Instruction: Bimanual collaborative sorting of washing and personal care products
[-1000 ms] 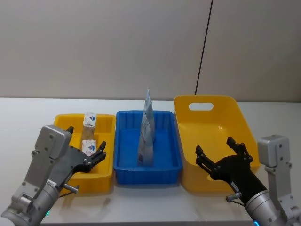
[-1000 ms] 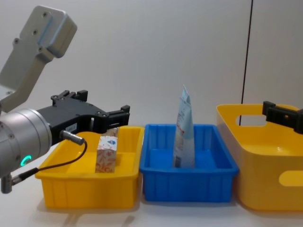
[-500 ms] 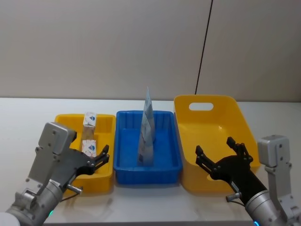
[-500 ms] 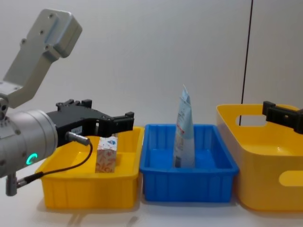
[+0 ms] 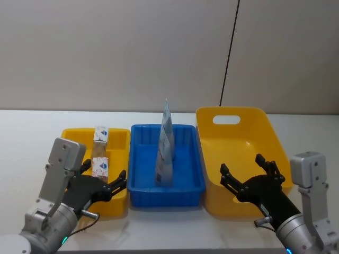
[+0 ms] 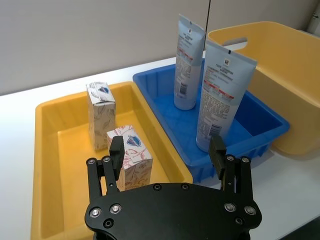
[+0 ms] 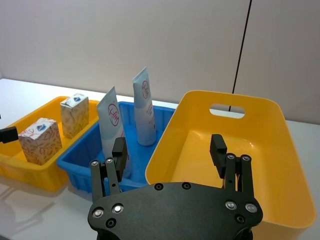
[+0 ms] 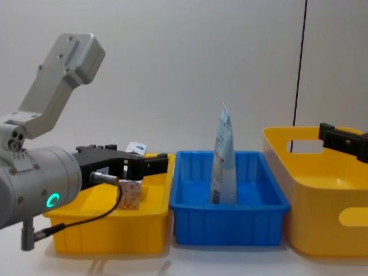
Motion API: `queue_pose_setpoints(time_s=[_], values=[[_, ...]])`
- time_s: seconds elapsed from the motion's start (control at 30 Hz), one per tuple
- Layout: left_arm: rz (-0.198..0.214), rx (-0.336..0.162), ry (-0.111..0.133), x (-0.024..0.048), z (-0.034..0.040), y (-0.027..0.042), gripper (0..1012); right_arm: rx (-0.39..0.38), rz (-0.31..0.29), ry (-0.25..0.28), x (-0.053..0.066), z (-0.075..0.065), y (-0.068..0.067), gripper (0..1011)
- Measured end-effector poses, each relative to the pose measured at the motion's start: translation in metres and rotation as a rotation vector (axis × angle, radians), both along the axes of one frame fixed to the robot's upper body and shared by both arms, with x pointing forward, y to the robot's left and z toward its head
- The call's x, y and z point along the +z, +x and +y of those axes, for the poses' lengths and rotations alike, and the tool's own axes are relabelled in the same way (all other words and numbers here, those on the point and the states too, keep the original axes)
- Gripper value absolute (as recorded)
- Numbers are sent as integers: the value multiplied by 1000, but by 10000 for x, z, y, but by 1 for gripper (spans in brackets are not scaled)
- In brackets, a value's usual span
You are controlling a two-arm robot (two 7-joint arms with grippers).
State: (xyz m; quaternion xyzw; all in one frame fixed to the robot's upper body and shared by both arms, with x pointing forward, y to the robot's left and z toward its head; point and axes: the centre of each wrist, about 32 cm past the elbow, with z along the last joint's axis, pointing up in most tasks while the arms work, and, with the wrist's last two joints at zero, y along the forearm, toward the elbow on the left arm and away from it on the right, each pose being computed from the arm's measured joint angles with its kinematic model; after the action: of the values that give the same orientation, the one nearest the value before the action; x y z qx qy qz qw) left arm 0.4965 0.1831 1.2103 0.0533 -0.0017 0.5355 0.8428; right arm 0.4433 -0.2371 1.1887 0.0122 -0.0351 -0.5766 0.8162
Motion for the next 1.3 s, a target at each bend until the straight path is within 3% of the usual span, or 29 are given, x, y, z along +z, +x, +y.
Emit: queue_pose_setpoints(time_s=[0.37,0.87,1.3], values=[[51,29,-9,-37,-27,79,1001,0,0,0,0,0,0,1003],[96,44,74,20,-105,226,1002,0,0,0,0,0,0,1003],[125,42,116,14,-193,326,1001,0,0,0,0,0,0,1003]])
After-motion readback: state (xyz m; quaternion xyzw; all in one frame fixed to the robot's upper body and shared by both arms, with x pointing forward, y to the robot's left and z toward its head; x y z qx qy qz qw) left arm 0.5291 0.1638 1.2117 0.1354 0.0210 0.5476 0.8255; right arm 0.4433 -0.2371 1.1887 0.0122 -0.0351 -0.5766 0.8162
